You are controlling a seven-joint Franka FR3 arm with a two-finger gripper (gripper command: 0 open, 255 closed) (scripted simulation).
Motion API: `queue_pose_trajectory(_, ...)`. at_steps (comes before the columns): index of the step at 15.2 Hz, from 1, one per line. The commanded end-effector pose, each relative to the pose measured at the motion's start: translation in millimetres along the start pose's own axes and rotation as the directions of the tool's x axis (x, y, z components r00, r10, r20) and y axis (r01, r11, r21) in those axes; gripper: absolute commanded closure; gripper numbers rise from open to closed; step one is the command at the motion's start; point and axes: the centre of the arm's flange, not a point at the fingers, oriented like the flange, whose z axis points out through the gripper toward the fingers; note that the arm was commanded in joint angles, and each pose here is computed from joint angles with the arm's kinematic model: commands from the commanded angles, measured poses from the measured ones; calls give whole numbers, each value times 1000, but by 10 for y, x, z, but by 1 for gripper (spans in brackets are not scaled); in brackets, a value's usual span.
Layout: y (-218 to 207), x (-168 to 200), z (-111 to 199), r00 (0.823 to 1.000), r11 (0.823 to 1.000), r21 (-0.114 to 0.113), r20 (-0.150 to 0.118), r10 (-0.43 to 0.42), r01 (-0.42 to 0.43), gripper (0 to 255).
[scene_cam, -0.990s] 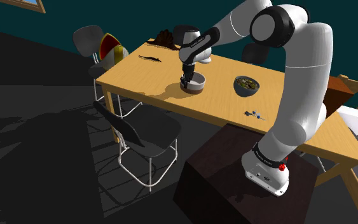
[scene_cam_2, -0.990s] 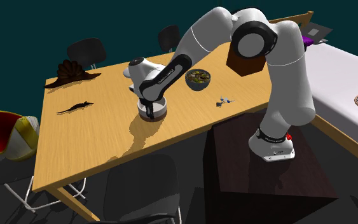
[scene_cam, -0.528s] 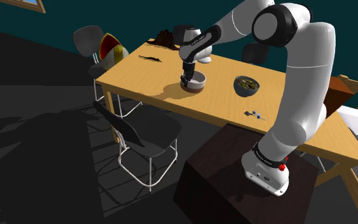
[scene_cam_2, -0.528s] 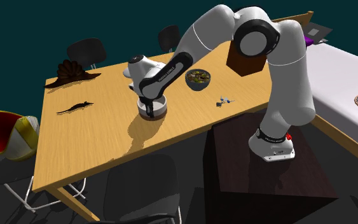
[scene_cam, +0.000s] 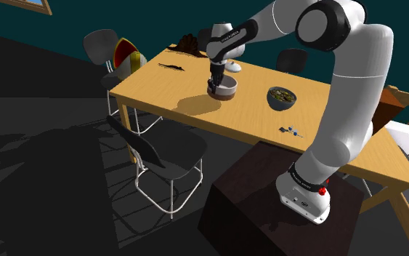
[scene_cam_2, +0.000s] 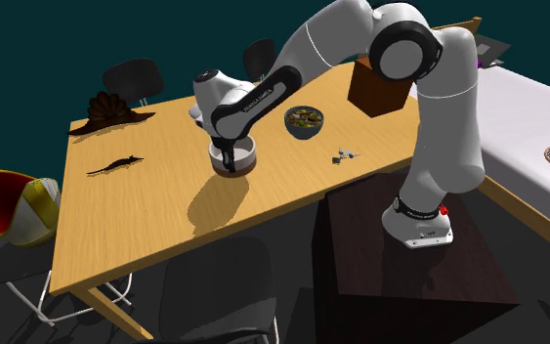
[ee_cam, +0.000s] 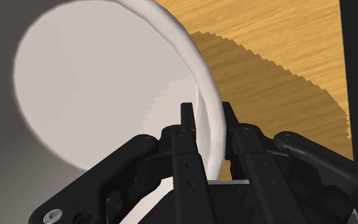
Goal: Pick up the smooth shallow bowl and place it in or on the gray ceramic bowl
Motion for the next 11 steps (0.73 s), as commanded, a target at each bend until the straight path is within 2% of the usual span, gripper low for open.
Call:
queue_pose_trajectory(1, -3, -4, -106, 1000, 1000, 0, 0, 0, 0, 255)
queue_pose_trajectory(11, 7, -50, -632, 1000, 1000, 0, 0, 0, 0, 255)
